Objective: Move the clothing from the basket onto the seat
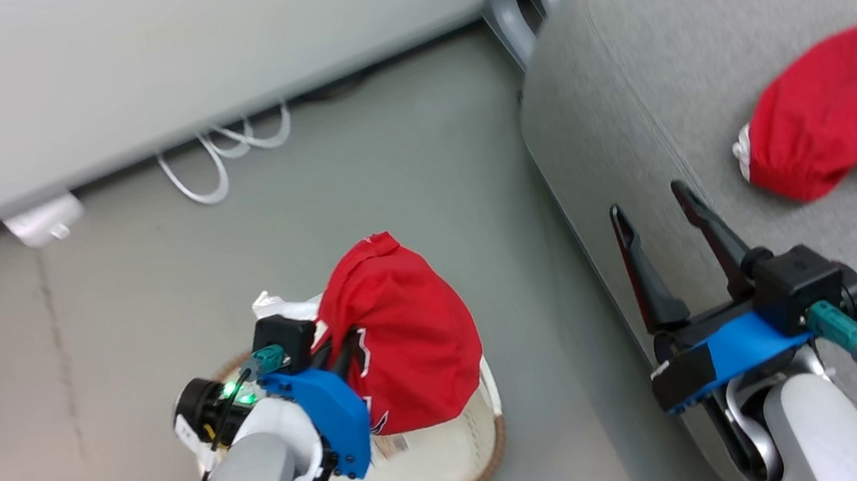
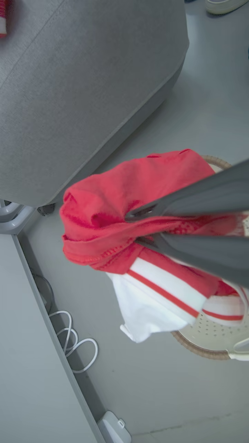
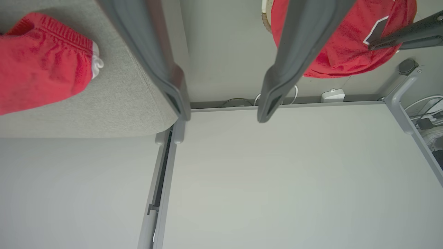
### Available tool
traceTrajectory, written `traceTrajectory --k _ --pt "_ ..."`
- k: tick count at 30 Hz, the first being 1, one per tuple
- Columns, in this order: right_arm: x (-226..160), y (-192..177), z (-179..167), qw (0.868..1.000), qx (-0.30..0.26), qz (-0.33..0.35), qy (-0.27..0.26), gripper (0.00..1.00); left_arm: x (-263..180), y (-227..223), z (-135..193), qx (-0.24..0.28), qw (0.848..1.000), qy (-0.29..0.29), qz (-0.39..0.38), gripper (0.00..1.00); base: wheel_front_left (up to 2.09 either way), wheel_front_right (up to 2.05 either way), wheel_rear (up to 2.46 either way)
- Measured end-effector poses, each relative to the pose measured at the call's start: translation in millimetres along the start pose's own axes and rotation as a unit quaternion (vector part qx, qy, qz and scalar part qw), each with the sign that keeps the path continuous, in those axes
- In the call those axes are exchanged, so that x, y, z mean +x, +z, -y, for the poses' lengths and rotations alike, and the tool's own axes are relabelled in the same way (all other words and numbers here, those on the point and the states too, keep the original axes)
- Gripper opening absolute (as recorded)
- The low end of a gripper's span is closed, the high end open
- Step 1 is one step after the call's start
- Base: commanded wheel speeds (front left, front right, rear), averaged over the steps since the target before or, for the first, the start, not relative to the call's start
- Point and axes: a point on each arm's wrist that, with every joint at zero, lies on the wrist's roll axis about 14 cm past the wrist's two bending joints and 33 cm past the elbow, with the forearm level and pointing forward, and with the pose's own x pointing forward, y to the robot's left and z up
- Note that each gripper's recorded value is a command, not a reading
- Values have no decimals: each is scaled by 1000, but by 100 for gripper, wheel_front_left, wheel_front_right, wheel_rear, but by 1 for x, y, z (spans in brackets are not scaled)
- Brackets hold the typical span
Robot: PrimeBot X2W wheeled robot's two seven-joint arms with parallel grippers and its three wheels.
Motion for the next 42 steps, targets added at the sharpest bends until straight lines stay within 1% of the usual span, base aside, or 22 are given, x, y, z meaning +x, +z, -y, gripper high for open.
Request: traceTrajectory --k 2,5,10,13,18,25,32,37,42 --pt "-6 11 -8 1000 3 10 10 100 -11 24 6 12 1000 -3 28 0 0 0 0" --pt "-14 26 -18 999 6 28 24 100 -26 62 27 27 997 -22 73 0 0 0 0" --pt "-26 44 -33 998 10 47 43 100 -51 129 50 53 987 -43 148 0 0 0 0" --pt "-31 52 -43 997 10 56 57 100 -65 157 63 63 980 -55 179 0 0 0 0" --pt "-37 61 -53 995 10 65 72 100 -81 190 88 72 971 -84 210 0 0 0 0" --pt "-41 66 -59 994 10 70 81 100 -90 216 112 96 964 -104 226 0 0 0 0" --pt "-44 67 -62 994 6 70 87 100 -89 219 121 101 963 -110 226 0 0 0 0" --pt "-47 67 -83 991 7 67 119 100 -86 214 124 98 965 -111 218 0 0 0 0" --pt "-44 65 -96 989 5 59 138 100 -84 211 127 97 966 -114 213 0 0 0 0"
